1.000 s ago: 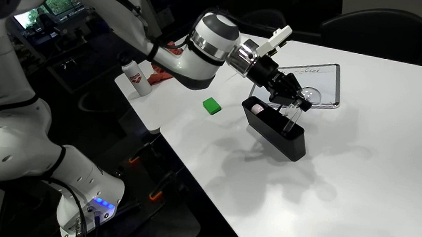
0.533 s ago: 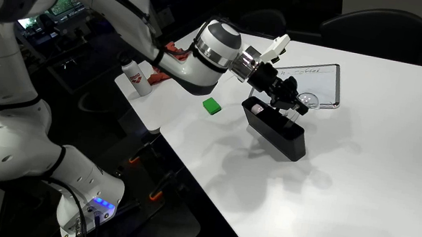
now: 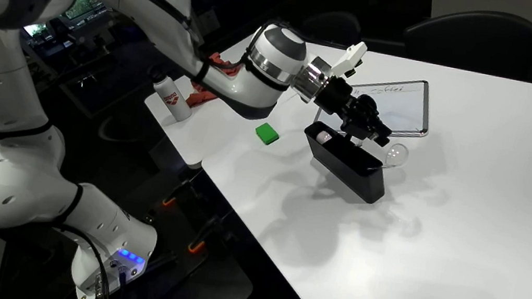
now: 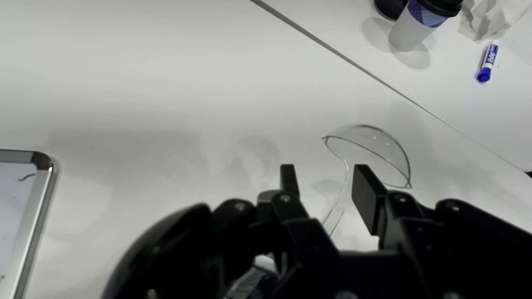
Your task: Put the black spoon in the black cutlery holder, put the clear spoon in the cutlery holder, move the cutlery holder to the right side of the table
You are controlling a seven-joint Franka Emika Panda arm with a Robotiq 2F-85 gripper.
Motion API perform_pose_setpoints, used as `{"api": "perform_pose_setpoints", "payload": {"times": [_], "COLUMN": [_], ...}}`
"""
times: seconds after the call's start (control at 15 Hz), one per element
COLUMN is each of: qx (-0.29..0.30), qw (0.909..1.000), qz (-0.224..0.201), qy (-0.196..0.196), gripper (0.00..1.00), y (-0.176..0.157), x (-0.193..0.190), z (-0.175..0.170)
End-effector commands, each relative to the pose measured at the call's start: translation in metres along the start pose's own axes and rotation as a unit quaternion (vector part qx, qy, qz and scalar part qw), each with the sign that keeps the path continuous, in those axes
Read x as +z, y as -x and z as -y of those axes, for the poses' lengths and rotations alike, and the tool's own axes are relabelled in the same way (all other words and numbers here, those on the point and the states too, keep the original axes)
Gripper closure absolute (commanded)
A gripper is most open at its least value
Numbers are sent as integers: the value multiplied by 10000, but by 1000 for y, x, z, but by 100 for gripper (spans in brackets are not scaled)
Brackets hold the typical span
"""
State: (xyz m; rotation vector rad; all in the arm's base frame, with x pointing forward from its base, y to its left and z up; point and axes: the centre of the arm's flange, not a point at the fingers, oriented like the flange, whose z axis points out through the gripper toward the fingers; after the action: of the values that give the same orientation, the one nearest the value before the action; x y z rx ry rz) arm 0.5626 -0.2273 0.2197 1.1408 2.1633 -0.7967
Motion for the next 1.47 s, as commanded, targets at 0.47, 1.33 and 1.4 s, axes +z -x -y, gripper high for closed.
{"api": "perform_pose_setpoints", "payload": {"times": [0.47,1.33,1.4], "qx": [168,2263,2482], "qw": [9987,9735,9682], "qz": [321,-214,-289], "qy": [356,241,84], "gripper": [0,0,0], "y": [37,31,26], "x": [-50,-163,-171], "z": [23,39,38]}}
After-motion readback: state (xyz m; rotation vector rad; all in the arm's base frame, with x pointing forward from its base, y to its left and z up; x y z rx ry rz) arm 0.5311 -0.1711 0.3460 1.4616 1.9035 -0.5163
